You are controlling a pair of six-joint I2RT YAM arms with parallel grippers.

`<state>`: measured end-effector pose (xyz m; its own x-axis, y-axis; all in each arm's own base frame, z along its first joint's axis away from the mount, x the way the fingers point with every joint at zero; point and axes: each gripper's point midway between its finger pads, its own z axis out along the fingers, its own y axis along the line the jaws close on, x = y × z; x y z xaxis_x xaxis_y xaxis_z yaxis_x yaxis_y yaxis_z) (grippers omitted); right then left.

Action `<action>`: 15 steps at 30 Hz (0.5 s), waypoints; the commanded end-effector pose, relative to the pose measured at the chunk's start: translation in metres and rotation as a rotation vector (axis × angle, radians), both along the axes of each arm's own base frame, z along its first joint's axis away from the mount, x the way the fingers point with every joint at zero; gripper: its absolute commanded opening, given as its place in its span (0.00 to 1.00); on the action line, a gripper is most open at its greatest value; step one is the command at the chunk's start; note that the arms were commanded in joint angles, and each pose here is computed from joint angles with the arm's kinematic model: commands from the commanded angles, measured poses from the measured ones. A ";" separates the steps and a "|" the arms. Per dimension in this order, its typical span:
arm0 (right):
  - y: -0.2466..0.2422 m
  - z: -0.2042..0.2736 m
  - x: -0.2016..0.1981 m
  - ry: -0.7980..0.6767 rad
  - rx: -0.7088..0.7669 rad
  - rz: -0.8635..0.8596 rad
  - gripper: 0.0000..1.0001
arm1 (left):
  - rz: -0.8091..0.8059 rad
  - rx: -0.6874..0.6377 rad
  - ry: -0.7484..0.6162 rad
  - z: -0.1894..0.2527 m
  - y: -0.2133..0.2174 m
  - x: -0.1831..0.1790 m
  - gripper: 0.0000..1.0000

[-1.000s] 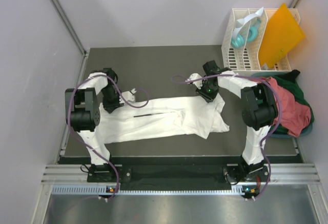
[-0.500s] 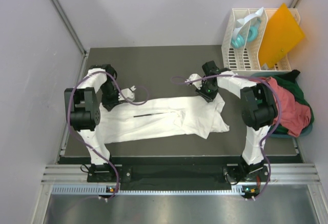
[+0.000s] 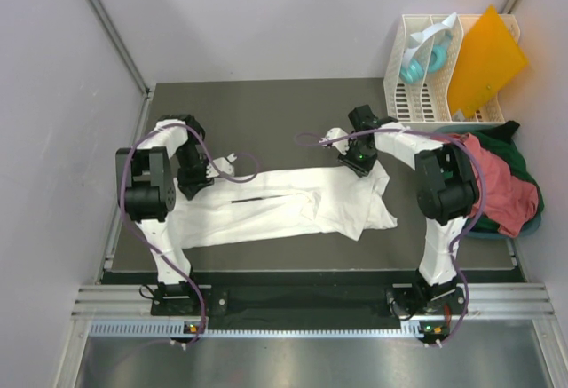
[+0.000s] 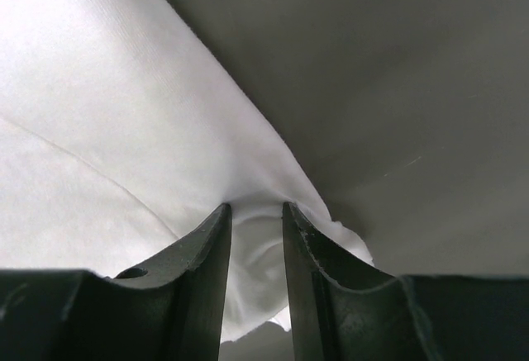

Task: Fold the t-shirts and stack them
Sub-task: Fold the other side of the tshirt into a rectangle

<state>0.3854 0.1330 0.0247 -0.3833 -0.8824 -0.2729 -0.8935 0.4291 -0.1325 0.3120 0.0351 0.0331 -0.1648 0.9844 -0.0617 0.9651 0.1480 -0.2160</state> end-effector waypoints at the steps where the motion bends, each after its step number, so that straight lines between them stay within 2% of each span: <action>1: 0.011 -0.001 0.010 -0.018 0.010 0.021 0.32 | -0.002 -0.010 0.024 -0.008 -0.003 -0.004 0.37; 8: 0.012 -0.003 0.010 -0.013 0.008 0.024 0.29 | -0.002 -0.004 0.035 -0.011 -0.001 -0.004 0.32; 9: 0.013 -0.003 0.009 -0.012 0.006 0.030 0.27 | -0.006 -0.005 0.036 -0.010 -0.001 -0.004 0.28; 11: 0.012 -0.004 0.010 -0.011 0.004 0.028 0.26 | -0.009 -0.005 0.033 -0.007 -0.002 -0.002 0.07; 12: 0.012 -0.004 0.010 -0.010 0.004 0.030 0.24 | -0.008 -0.005 0.038 -0.005 -0.002 -0.004 0.00; 15: 0.012 -0.006 0.010 -0.006 0.003 0.033 0.22 | -0.003 -0.013 0.027 0.007 -0.004 -0.002 0.00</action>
<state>0.3849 0.1352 0.0245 -0.3811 -0.8860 -0.2642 -0.8974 0.4232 -0.1247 0.3108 0.0360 0.0247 -0.1737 0.9836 -0.0488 0.9593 0.1578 -0.2341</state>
